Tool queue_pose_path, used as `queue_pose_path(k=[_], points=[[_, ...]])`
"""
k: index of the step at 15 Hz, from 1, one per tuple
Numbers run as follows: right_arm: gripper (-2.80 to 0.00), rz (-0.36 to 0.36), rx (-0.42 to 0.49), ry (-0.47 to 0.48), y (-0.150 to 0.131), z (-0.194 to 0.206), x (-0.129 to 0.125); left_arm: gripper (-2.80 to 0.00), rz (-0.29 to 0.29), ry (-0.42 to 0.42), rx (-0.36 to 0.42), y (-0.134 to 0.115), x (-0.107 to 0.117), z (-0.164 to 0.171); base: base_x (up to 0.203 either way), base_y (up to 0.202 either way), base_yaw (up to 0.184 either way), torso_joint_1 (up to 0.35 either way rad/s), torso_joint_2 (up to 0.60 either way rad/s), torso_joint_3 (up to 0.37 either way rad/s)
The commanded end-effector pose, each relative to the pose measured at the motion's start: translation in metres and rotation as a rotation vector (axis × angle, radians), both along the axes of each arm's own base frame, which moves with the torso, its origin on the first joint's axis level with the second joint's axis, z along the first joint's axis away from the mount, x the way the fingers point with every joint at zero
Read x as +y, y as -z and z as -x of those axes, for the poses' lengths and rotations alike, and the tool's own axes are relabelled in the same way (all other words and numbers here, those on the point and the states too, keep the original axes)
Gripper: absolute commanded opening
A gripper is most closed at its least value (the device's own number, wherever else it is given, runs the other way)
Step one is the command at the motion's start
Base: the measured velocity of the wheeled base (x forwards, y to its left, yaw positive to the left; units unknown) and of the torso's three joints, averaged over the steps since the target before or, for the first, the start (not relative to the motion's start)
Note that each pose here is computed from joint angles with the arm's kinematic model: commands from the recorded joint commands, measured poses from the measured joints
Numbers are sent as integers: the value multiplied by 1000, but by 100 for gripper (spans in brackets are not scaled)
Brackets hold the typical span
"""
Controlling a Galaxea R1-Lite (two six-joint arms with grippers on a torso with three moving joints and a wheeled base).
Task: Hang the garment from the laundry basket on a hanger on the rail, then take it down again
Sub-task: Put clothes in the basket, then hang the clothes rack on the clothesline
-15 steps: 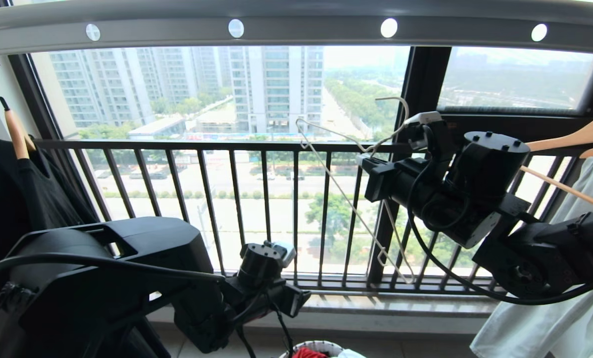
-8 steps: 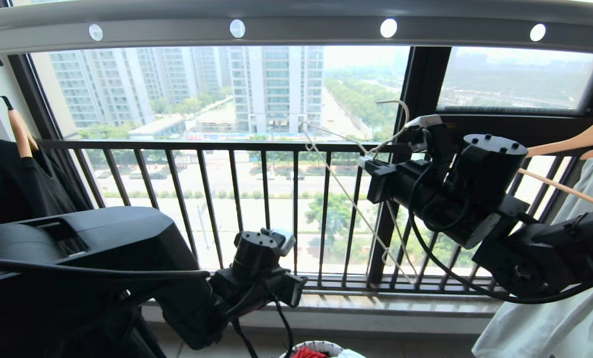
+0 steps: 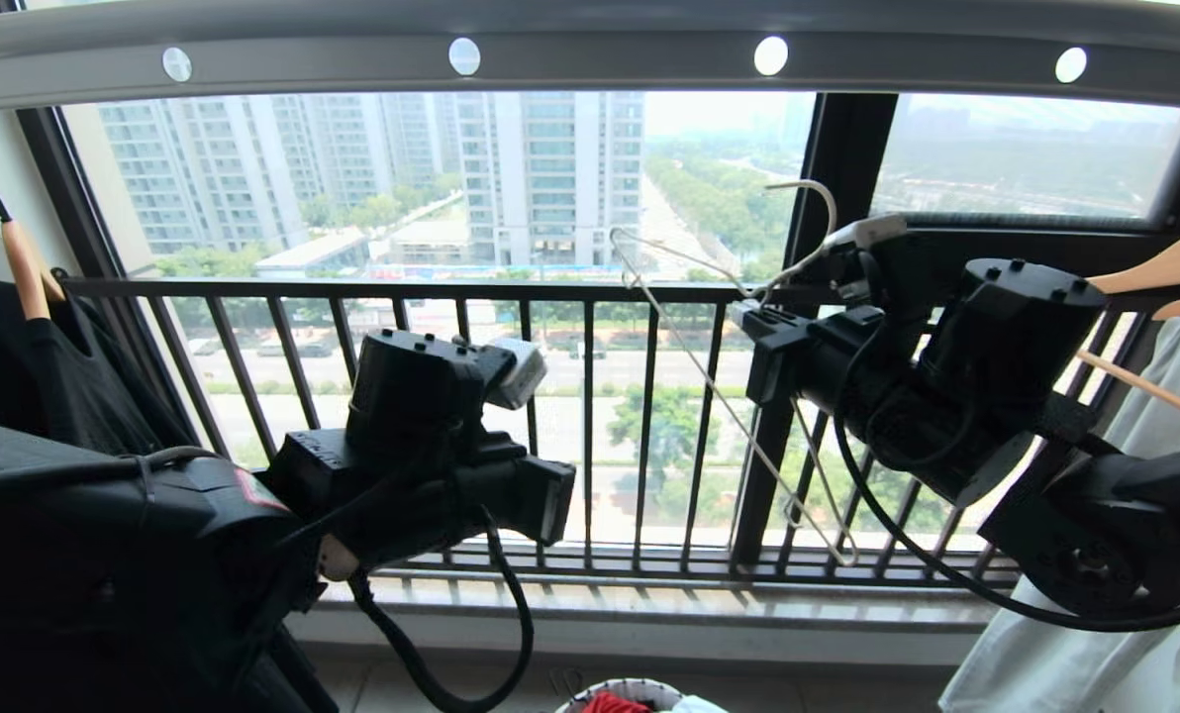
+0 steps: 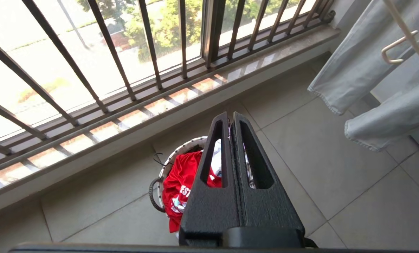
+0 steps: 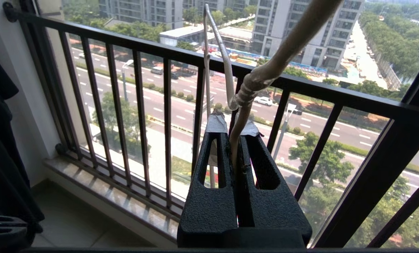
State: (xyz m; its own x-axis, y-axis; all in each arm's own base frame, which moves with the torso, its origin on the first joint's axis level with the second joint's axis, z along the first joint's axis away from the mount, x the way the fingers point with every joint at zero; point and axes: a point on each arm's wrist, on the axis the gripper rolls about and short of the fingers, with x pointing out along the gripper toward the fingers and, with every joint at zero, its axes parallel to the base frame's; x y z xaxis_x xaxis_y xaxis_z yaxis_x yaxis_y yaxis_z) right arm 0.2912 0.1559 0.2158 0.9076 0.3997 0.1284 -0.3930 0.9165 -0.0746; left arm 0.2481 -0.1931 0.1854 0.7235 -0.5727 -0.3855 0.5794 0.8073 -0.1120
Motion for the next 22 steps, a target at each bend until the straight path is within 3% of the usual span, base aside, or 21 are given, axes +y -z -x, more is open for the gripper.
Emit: queue_pose_path(k=[1,3,8,11,22], points=[[-280,-27,-47,13,-16,8,-3,-280,18,-19,-34,-51,25,31,0,0,0,0,0,0],[-280,-50,-81,43,-29,11,-6,-280,22,-29,-41,-68,34,43,0,0,0,0,0,0],[-280,-59,-106,54,-40,18,-8,-280,52,-30,-68,-80,40,51,0,0,0,0,0,0],[-280,-57,-110,88,-42,21,6,-280,60,-13,-74,-83,39,57,0,0,0,0,0,0],[-280,-52,-126,84,-45,28,23,-280,112,-30,-148,-104,56,77,0,0,0,0,0,0]])
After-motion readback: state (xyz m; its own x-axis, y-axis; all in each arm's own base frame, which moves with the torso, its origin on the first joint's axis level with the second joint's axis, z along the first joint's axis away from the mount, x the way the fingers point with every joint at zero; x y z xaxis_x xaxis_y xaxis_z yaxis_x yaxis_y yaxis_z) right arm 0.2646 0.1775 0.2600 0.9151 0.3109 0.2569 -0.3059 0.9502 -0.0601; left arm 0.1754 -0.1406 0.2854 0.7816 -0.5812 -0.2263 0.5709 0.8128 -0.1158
